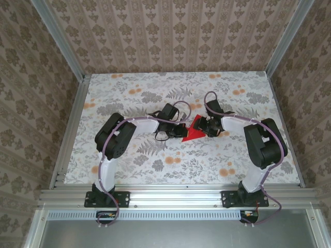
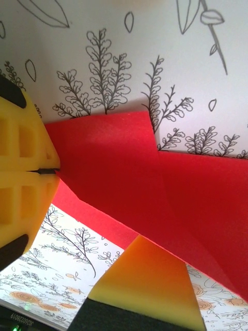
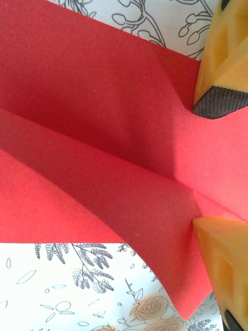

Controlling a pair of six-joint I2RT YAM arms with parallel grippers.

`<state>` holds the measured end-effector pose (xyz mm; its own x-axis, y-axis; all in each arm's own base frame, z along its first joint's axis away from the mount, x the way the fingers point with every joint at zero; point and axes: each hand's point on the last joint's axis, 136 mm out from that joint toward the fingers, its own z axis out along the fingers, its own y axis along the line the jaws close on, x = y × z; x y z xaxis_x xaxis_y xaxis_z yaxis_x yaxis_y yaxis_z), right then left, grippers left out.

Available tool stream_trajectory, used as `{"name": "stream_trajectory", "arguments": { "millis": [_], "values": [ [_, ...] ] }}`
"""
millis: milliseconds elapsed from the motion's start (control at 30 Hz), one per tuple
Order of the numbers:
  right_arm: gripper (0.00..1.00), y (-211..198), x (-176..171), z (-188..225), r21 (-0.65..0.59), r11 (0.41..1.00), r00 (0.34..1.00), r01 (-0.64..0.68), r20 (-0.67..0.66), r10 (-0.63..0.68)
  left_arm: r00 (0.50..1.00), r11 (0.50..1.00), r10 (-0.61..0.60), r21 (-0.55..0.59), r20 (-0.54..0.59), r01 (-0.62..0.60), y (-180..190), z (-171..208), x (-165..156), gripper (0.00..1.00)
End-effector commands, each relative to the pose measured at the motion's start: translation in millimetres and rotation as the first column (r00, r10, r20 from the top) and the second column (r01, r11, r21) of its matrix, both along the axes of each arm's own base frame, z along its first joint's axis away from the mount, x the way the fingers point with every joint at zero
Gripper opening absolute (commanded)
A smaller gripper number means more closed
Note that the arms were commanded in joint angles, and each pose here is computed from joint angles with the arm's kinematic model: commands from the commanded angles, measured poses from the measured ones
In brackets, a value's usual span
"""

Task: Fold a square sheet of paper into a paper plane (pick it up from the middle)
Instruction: Fourth fold the wing at the center of the table.

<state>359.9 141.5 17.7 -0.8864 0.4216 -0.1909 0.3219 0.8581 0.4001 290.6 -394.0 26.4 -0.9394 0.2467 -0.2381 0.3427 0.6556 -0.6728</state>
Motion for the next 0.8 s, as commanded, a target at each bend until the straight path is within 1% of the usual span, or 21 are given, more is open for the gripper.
{"name": "stream_trajectory", "arguments": {
  "millis": [0, 67, 167, 333, 433, 633, 767],
  "values": [
    [0.58, -36, -52, -57, -0.178, 0.983, 0.967, 0.041, -0.239, -0.084, 0.998, 0.998, 0.034, 0.046, -0.052, -0.032, 14, -17, -2, 0.02],
    [0.58, -37, -54, -59, -0.186, 0.981, 0.963, 0.049, -0.251, -0.096, 0.998, 0.999, 0.036, 0.043, -0.048, -0.034, 14, -14, -1, 0.06],
    [0.58, -39, -57, -62, -0.198, 0.978, 0.956, 0.061, -0.271, -0.115, 0.999, 0.999, 0.039, 0.033, -0.035, -0.038, 16, -7, 0, 0.15],
    [0.58, -41, -59, -67, -0.216, 0.973, 0.946, 0.083, -0.291, -0.146, 0.998, 0.999, 0.044, -0.025, 0.033, -0.043, 18, 21, 6, 0.30],
    [0.58, -42, -59, -67, -0.220, 0.971, 0.944, 0.091, -0.291, -0.155, 0.996, 0.997, 0.052, -0.060, 0.069, -0.048, 17, 33, 9, 0.33],
    [0.58, -41, -60, -67, -0.212, 0.973, 0.945, 0.093, -0.288, -0.153, 0.996, 0.992, 0.023, -0.124, 0.085, -0.012, 8, 35, 8, 0.35],
    [0.58, -41, -61, -68, -0.208, 0.974, 0.945, 0.092, -0.289, -0.151, 0.994, 0.992, -0.017, -0.125, 0.107, 0.031, -2, 34, 8, 0.37]
  ]
}}
